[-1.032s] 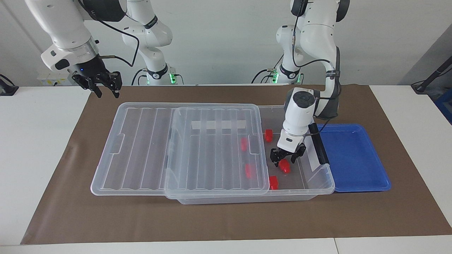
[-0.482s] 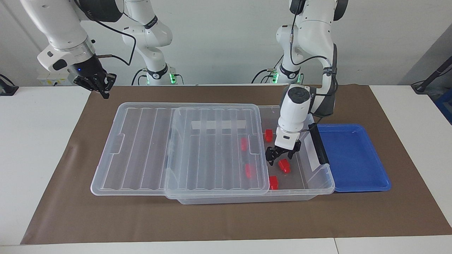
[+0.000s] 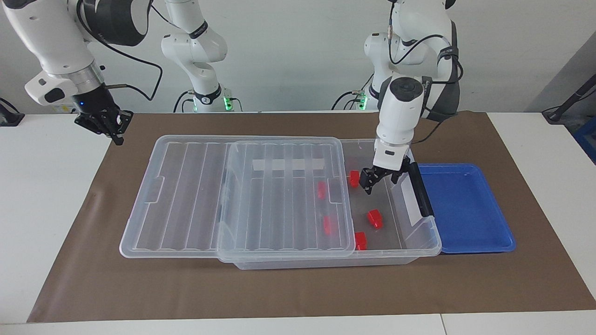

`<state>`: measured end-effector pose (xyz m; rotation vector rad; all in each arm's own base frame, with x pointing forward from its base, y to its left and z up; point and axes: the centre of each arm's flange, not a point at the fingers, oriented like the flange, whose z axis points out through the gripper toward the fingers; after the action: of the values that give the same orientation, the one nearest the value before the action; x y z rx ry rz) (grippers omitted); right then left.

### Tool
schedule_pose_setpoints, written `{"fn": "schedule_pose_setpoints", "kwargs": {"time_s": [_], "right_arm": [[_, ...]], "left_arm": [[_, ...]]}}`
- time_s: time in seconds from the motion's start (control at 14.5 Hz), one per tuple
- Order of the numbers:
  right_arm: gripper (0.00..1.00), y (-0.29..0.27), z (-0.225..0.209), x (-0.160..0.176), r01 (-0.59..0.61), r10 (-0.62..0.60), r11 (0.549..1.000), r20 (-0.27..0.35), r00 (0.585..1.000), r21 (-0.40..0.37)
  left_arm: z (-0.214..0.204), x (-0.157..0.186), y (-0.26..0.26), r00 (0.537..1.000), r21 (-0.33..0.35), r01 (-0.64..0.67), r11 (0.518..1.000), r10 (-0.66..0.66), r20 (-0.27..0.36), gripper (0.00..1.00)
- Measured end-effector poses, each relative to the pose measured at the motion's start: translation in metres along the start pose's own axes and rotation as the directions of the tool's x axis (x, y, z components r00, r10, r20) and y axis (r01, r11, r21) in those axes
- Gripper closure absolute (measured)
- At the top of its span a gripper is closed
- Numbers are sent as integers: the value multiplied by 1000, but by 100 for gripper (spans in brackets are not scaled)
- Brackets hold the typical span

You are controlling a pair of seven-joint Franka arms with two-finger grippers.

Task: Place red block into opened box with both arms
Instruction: 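Lower the red block into the open box and open the left gripper, then withdraw the left gripper to the tray while the right gripper reaches the lid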

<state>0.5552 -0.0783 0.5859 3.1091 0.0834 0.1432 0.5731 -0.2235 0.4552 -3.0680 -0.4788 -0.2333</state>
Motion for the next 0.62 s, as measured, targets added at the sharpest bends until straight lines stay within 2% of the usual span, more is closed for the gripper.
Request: {"fn": "schedule_pose_setpoints", "kwargs": {"time_s": [0.14,0.34,0.62], "right_arm": [[99,10,23,12,35,-35,999,-22,999,-6],[99,25,64,33,69,-70,997,-47,996,-16],[99,20,111,57,88,-89,996,-73,993,-24]], "left_arm": [[-33,-1,-7,1000,18,-5,1000,5,7,0],[-79,6,-27,996,42,-89,995,88,18,0],[-112,35,-105,973,64,-230,971,228,45,0]]}}
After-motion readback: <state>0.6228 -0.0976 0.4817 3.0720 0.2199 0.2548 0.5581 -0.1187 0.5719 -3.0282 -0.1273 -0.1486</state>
